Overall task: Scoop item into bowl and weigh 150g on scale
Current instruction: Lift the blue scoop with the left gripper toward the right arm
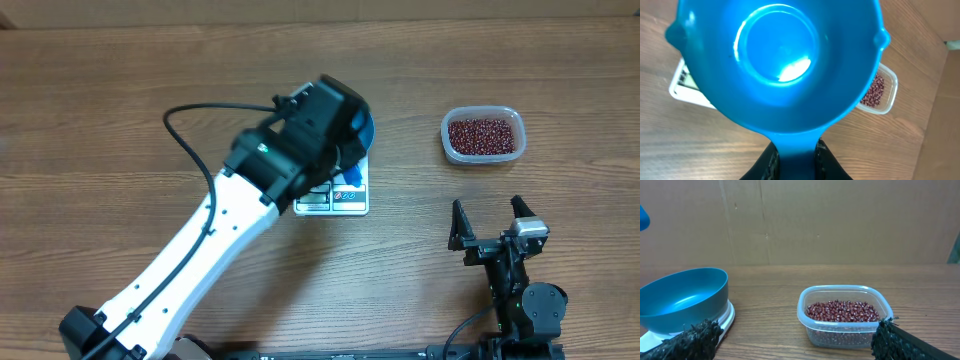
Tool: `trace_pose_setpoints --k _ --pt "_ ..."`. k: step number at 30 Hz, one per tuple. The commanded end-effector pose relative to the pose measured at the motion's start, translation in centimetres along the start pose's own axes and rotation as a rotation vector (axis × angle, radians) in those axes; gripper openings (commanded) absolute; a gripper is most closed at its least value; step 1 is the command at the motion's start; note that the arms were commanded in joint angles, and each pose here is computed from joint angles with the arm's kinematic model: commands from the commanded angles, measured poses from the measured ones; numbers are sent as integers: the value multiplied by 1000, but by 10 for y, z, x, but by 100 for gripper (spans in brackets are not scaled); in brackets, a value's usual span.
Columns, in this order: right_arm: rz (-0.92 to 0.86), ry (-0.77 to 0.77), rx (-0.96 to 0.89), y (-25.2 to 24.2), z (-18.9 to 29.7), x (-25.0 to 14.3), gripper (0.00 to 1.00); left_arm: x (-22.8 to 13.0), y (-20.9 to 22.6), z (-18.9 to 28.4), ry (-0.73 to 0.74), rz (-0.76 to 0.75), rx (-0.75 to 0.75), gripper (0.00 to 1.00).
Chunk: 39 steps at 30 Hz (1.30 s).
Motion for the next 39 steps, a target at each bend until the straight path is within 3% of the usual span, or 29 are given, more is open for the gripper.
trace_pose_setpoints --k 1,8,11,15,17,21,28,32,39 --pt "-3 -2 -1 0 0 -2 100 -3 -4 -11 -28 127 42 5" --pt "-4 4 45 6 0 -3 100 -25 -10 -61 135 54 50 4" --pt "-146 31 162 20 1 -4 100 -24 -9 -64 132 53 58 4" --pt "-781 220 341 47 9 -9 100 -22 -12 -64 122 54 46 4" --pt "-1015 323 378 55 13 -11 100 -21 -12 -64 114 53 44 4" --pt "-1271 424 376 61 16 -13 100 -19 -12 -64 92 44 50 4" --pt "-1275 431 391 62 17 -11 100 -21 -17 -64 88 19 34 4" --pt "-1101 399 560 77 26 5 100 -23 -22 -63 74 -1 23 4" --pt "-968 420 544 79 25 9 100 -12 -44 -49 24 -21 -51 4"
Point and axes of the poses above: each gripper's point midway between its finger pads, its own z axis back along the fingers, its own y axis along the line the jaws close on, x = y × z, the point moved 5 cm from there along z, back along the fingers, and after that the axes turned 11 degrees about -z, right-handed, at the moved point
